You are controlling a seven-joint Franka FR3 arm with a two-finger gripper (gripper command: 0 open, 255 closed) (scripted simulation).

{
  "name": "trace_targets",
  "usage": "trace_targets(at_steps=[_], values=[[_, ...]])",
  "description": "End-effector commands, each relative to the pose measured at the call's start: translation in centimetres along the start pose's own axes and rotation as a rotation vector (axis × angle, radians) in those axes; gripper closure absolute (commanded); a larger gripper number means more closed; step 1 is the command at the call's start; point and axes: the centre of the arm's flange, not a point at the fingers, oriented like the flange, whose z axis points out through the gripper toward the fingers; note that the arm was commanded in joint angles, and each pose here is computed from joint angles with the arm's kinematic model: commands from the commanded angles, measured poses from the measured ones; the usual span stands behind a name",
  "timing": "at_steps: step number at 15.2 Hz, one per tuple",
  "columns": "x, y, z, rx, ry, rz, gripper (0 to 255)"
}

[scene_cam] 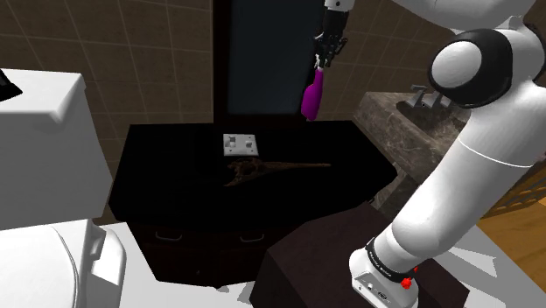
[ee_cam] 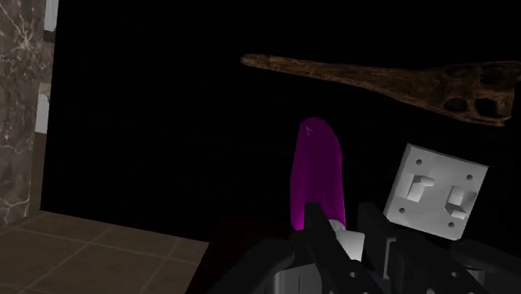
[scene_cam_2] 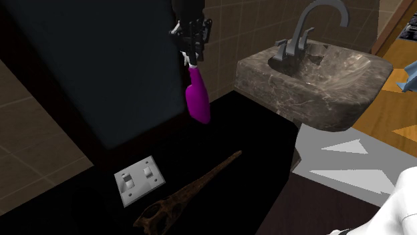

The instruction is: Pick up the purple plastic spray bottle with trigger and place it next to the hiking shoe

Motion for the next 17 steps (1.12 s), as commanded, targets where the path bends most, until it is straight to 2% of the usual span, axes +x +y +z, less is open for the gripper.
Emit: trace_targets(at_steps=[1,17], values=[[-1.1,-2.5,0.0,-0.001,0.0,0.001,255],[-6.6,-22.9,-0.7,-0.001,0.0,0.001,255]])
